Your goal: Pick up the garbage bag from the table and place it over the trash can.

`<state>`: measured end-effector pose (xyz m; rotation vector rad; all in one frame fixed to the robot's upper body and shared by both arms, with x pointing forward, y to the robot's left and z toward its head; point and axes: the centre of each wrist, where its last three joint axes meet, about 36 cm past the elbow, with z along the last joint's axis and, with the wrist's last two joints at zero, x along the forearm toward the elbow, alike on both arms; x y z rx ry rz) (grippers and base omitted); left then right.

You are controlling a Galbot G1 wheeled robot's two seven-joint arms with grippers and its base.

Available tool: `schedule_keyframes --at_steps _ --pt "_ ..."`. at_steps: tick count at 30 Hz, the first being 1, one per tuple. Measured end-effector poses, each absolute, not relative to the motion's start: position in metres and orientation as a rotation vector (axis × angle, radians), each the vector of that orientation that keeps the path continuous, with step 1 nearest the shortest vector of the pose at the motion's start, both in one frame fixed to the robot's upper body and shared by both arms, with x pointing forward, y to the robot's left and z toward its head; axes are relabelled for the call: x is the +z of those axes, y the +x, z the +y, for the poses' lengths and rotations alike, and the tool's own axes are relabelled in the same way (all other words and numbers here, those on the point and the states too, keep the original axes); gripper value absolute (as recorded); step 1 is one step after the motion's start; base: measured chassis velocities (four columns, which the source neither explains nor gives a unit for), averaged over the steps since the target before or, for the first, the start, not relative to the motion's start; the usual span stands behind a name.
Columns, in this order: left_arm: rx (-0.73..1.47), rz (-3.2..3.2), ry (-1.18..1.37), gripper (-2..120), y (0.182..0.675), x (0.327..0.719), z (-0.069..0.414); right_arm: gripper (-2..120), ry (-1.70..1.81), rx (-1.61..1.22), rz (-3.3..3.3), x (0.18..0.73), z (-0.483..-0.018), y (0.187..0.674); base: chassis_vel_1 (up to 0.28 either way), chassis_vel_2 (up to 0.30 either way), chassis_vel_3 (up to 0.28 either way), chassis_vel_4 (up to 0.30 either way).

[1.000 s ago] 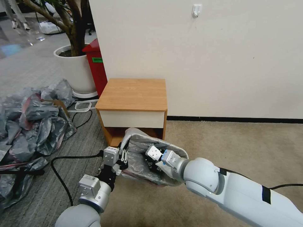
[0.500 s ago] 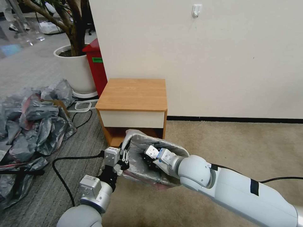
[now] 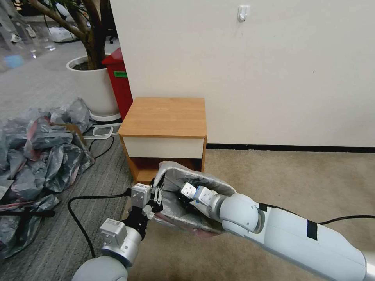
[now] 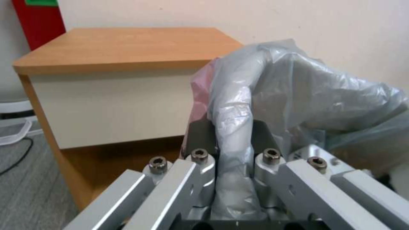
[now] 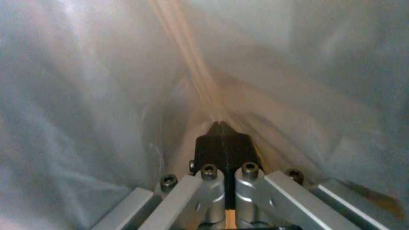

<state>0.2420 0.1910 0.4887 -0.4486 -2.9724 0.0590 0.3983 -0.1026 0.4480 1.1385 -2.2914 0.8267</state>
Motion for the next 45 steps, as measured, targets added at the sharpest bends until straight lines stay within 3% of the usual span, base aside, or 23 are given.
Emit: schedule_keyframes --at_steps 24,45 --pt "0.095 -2.973 -0.453 7 0.237 0.491 0.187 0 1.112 0.804 -2.274 0.437 -0.097 0.399 0.000 0.000 0.000 0.000" --pt "0.051 -2.971 -0.373 7 0.257 0.470 0.196 0 1.157 0.764 -2.288 0.457 -0.105 0.395 0.000 0.000 0.000 0.000"
